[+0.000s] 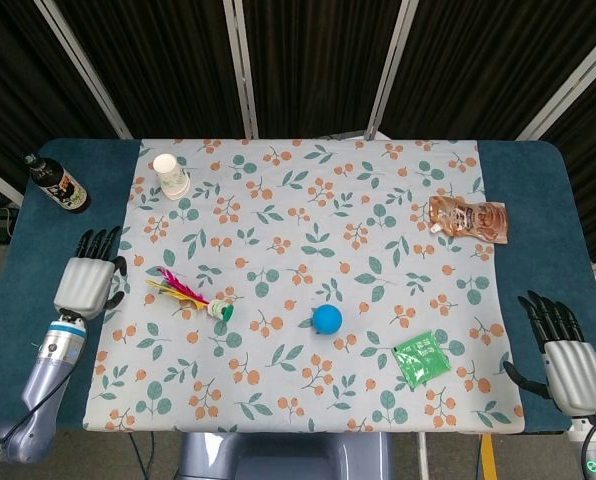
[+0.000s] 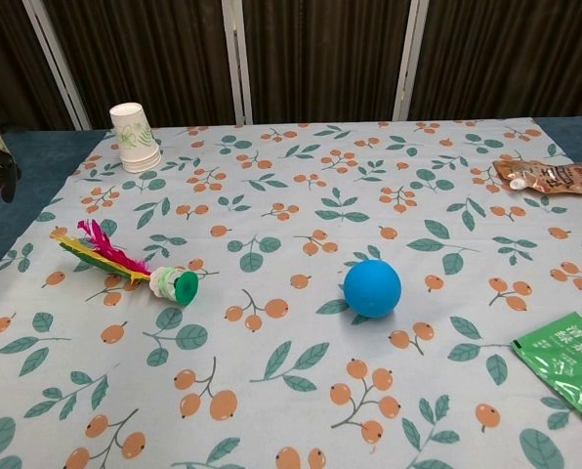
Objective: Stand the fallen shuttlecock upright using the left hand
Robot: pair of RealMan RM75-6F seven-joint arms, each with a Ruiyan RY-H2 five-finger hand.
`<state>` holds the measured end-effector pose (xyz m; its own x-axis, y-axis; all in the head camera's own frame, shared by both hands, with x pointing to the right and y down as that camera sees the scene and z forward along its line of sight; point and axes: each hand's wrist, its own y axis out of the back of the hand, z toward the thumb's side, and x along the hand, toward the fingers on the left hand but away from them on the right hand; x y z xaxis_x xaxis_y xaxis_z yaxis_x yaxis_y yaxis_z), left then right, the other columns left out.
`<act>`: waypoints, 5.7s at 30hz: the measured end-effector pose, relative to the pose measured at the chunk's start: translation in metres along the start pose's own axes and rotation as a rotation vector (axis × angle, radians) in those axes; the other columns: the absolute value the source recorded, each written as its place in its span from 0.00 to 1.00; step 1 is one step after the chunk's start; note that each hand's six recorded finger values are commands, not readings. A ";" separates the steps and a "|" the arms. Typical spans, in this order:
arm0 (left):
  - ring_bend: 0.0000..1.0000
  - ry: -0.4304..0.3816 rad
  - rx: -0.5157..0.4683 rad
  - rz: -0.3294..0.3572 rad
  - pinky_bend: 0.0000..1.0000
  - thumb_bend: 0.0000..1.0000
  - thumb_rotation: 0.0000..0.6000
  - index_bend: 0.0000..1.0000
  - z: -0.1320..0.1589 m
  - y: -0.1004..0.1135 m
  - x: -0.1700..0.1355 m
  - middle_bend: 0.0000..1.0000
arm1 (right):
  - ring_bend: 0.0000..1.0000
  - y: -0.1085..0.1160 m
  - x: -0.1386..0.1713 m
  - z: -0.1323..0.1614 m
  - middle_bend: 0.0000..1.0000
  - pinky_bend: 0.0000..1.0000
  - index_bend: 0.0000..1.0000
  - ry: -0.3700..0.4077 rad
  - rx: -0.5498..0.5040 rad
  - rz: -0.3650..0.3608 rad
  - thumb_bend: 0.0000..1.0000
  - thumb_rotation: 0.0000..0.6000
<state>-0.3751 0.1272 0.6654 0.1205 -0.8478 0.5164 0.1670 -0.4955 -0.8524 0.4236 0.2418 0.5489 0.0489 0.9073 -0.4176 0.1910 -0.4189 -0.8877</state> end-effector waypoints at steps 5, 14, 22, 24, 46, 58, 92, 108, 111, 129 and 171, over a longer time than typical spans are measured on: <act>0.00 0.006 0.002 -0.025 0.00 0.32 1.00 0.49 0.007 -0.012 0.009 0.00 | 0.00 0.000 0.000 0.000 0.00 0.00 0.04 -0.001 -0.001 0.000 0.16 1.00; 0.00 0.007 0.007 -0.069 0.00 0.37 1.00 0.43 0.018 -0.030 0.018 0.00 | 0.00 0.000 0.000 -0.001 0.00 0.00 0.04 -0.006 -0.004 0.001 0.16 1.00; 0.00 0.001 0.002 -0.077 0.00 0.41 1.00 0.44 0.025 -0.036 0.021 0.00 | 0.00 0.000 0.000 -0.001 0.00 0.00 0.04 -0.007 -0.004 0.000 0.16 1.00; 0.00 -0.002 0.005 -0.080 0.00 0.41 1.00 0.44 0.027 -0.038 0.022 0.00 | 0.00 0.000 0.000 -0.001 0.00 0.00 0.04 -0.007 -0.004 0.000 0.16 1.00; 0.00 -0.025 0.014 -0.094 0.00 0.46 1.00 0.51 0.047 -0.049 0.030 0.00 | 0.00 0.001 0.000 -0.001 0.00 0.00 0.04 -0.007 -0.005 -0.003 0.16 1.00; 0.00 -0.032 0.007 -0.091 0.00 0.50 1.00 0.53 0.050 -0.050 0.027 0.00 | 0.00 0.001 0.000 -0.001 0.00 0.00 0.04 -0.007 -0.004 -0.003 0.16 1.00; 0.00 -0.111 0.049 0.011 0.00 0.50 1.00 0.60 0.067 -0.003 0.027 0.00 | 0.00 0.001 0.000 -0.001 0.00 0.00 0.04 -0.010 0.002 -0.005 0.16 1.00; 0.00 -0.249 0.127 0.143 0.00 0.50 1.00 0.61 0.119 0.069 0.030 0.00 | 0.00 0.001 -0.001 -0.002 0.00 0.00 0.04 -0.012 0.010 -0.012 0.16 1.00; 0.00 -0.265 0.130 0.153 0.00 0.50 1.00 0.61 0.128 0.076 0.029 0.00 | 0.00 0.001 -0.001 -0.002 0.00 0.00 0.04 -0.012 0.010 -0.013 0.16 1.00; 0.00 -0.341 0.104 0.195 0.00 0.50 1.00 0.62 0.161 0.098 0.020 0.00 | 0.00 0.001 -0.001 -0.002 0.00 0.00 0.04 -0.013 0.012 -0.013 0.16 1.00; 0.00 -0.412 -0.049 0.254 0.00 0.38 1.00 0.16 0.191 0.117 -0.003 0.00 | 0.00 0.001 -0.001 -0.003 0.00 0.00 0.04 -0.013 0.016 -0.013 0.16 1.00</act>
<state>-0.1690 0.1075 0.5795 0.5306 -0.8026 0.2725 0.0367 -0.2994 -0.9534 0.4264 0.2401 0.5488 0.0336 0.9120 -0.4089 0.1760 -0.4081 -0.8958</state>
